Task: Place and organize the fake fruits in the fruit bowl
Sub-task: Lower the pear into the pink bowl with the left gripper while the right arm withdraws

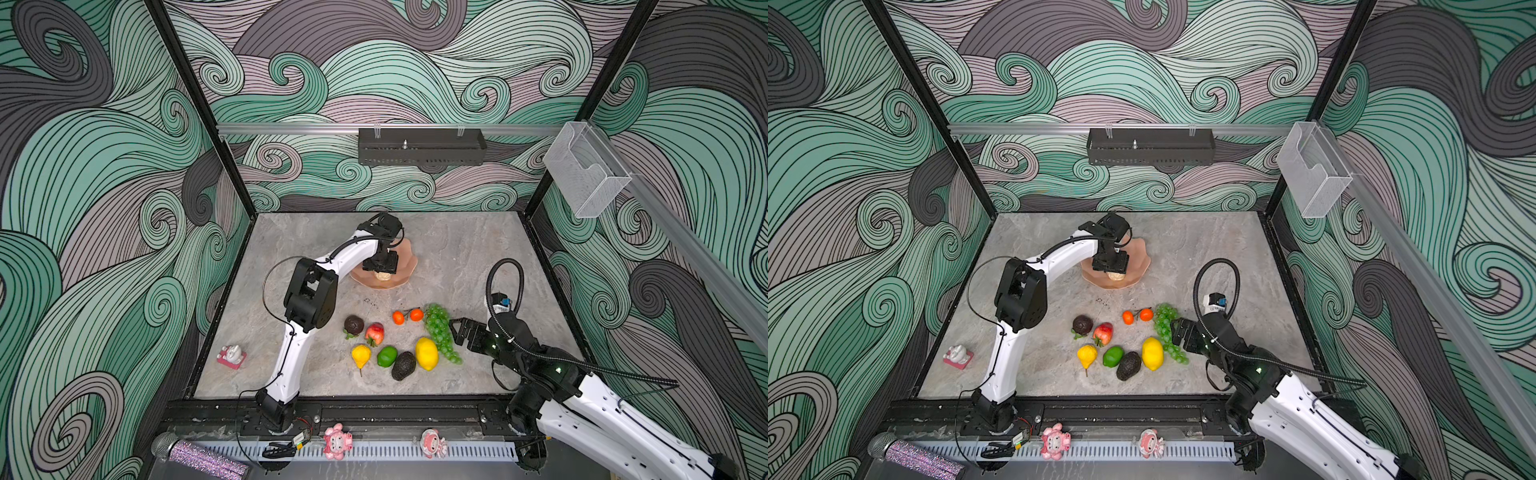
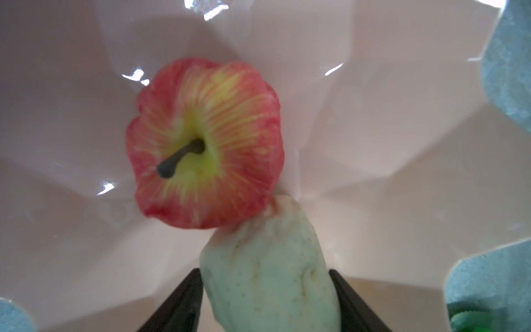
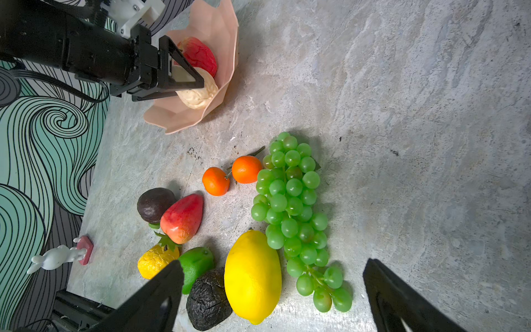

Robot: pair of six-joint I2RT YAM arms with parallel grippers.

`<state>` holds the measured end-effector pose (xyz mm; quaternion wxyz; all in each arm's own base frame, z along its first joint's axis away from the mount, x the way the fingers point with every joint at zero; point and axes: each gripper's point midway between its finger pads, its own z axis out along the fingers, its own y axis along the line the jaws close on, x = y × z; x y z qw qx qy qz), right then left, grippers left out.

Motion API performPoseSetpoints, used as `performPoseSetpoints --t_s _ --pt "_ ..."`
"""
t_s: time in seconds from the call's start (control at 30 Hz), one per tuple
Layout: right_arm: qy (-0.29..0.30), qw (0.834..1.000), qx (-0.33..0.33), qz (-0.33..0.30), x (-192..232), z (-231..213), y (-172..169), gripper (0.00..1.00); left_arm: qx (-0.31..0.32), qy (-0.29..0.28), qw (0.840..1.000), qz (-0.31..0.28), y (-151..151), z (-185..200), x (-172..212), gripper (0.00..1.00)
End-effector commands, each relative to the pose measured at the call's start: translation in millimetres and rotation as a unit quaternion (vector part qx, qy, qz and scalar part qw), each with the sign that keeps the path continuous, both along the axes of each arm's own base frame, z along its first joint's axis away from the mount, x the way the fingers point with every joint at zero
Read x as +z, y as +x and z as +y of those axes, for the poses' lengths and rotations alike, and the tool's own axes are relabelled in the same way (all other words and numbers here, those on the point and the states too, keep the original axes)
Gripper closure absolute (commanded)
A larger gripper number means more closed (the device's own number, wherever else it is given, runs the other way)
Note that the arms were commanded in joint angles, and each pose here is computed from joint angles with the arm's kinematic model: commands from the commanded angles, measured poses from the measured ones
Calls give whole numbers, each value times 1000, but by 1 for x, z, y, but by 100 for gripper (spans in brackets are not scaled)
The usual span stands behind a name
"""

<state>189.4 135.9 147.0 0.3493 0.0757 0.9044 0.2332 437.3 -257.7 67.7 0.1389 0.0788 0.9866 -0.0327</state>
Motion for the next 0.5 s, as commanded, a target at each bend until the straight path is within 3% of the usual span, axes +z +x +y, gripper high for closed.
performPoseSetpoints --t_s 0.0,0.47 --pt "-1 1000 0 6 -2 0 -1 2 13 -2 1000 0 5 4 1 29" --pt "-5 1000 1 8 -2 1 1 2 10 -22 1000 2 4 -2 5 22"
